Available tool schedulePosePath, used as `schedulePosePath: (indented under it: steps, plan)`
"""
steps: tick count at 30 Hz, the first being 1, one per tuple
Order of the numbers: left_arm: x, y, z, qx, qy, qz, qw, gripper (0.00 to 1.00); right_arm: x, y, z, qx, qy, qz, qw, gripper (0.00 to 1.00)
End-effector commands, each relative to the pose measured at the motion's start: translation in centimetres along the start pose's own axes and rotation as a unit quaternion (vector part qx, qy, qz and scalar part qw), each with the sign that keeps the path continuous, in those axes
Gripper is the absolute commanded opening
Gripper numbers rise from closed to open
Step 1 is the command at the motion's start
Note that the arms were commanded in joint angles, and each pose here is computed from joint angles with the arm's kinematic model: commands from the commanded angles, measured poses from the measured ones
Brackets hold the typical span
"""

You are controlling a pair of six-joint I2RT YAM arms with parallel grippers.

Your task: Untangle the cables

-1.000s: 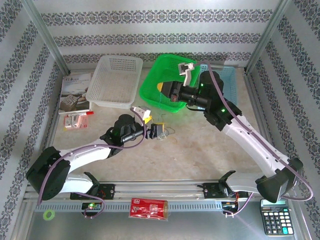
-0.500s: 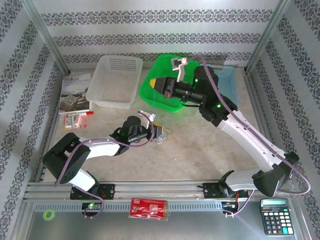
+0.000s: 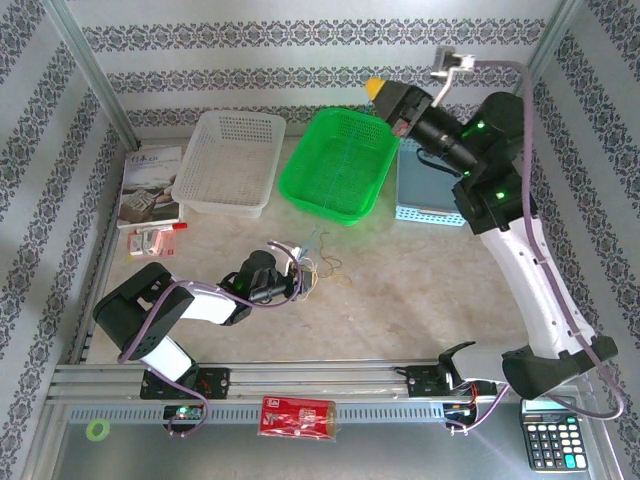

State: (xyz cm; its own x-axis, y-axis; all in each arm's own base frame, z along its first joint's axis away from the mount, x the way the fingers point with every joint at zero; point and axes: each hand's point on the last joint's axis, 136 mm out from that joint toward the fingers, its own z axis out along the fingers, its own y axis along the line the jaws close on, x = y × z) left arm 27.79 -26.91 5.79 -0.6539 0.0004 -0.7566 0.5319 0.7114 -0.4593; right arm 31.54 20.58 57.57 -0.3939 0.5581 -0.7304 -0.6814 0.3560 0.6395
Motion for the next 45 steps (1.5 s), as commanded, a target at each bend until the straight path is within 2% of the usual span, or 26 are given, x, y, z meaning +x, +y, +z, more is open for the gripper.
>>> schedulePosePath:
  steps: [1,6,11,25,31,35,38,45]
  plan:
    - [0.0,-0.7,0.1,0.015,-0.009,-0.006,1.000,0.26,-4.4,2.7,-2.4,-0.014,-0.072,-0.035,0.997,0.00]
    - [0.4,-0.5,0.1,0.014,-0.003,-0.008,1.000,0.23,-8.3,2.0,-4.6,0.012,-0.128,-0.046,0.991,0.00]
    - [1.0,-0.3,0.3,0.015,0.001,-0.014,1.000,0.23,-11.7,3.0,-6.4,0.020,-0.175,-0.071,0.982,0.00]
    - [1.9,0.0,0.5,0.018,0.006,-0.028,0.999,0.22,-18.3,6.2,-9.5,0.043,-0.277,-0.153,0.948,0.00]
    - [2.1,0.1,0.5,0.019,0.004,-0.033,0.999,0.22,-20.0,7.9,-9.2,0.031,-0.285,-0.179,0.941,0.00]
    - [1.8,-0.1,0.5,0.024,-0.001,-0.037,0.999,0.22,-19.9,7.1,-8.4,0.032,-0.269,-0.176,0.946,0.00]
    - [1.1,-0.7,0.4,0.036,-0.009,-0.045,0.998,0.27,-19.4,6.2,-8.3,0.044,-0.260,-0.185,0.947,0.00]
    - [-2.3,-3.1,-0.5,0.068,-0.033,-0.051,0.996,0.52,-17.8,3.4,-8.2,0.075,-0.245,-0.184,0.949,0.00]
